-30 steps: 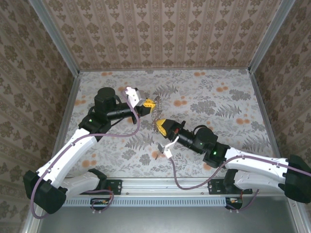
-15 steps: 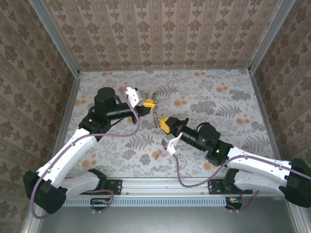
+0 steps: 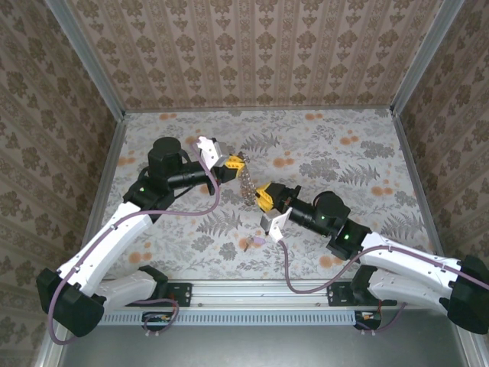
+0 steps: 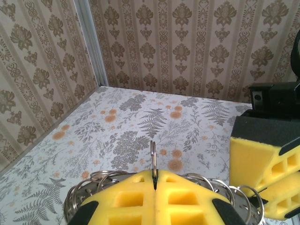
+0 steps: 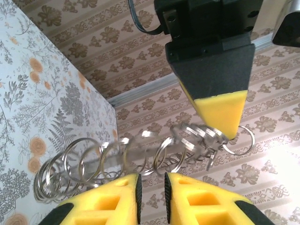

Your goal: Put the keys on the keyring

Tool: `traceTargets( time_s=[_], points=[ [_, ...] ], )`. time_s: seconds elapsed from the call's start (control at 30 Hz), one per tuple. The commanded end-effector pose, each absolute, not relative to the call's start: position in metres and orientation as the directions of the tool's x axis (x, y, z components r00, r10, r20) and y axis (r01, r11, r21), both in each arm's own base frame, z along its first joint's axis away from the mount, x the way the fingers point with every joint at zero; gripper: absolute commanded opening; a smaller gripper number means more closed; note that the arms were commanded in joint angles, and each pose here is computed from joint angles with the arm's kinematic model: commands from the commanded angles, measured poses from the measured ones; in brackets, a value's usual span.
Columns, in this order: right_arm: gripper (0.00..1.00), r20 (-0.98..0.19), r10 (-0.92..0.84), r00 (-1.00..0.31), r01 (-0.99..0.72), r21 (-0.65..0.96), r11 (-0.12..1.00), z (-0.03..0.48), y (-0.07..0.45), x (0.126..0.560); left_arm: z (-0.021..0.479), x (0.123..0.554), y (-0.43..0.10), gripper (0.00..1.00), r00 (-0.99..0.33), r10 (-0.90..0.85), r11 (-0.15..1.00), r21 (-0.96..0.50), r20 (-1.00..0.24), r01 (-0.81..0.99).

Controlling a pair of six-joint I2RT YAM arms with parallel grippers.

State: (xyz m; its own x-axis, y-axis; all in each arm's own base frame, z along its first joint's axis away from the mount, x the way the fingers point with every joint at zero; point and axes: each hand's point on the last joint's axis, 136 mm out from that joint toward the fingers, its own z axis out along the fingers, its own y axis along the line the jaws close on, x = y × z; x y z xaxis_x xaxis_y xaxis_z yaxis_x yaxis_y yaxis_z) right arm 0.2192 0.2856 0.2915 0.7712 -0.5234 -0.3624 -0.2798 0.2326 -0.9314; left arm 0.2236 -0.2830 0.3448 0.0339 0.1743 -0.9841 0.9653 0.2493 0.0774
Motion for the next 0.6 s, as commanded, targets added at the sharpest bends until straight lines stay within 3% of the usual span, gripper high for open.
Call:
traceTargets(
  time_s=[0.0,0.43,0.57],
  points=[
    [0.24,-0.374,-0.511,0.774,-0.289,-0.927,0.241,0.291,0.284,0.217,0.375,0.218,-0.281,0.0,0.088,0.117,0.242,0.114,-0.989,0.964],
    [0.27,-0.36,-0.466,0.808,-0.258,-0.928,0.269,0.304,0.287,0.211,0.379,0.218,-0.282,0.0,0.091,0.109,0.238,0.115,-0.99,0.965],
    [0.18,-0.348,-0.443,0.826,-0.259,-0.933,0.249,0.304,0.292,0.206,0.379,0.218,-0.282,0.0,0.09,0.108,0.238,0.114,-0.99,0.965]
  ],
)
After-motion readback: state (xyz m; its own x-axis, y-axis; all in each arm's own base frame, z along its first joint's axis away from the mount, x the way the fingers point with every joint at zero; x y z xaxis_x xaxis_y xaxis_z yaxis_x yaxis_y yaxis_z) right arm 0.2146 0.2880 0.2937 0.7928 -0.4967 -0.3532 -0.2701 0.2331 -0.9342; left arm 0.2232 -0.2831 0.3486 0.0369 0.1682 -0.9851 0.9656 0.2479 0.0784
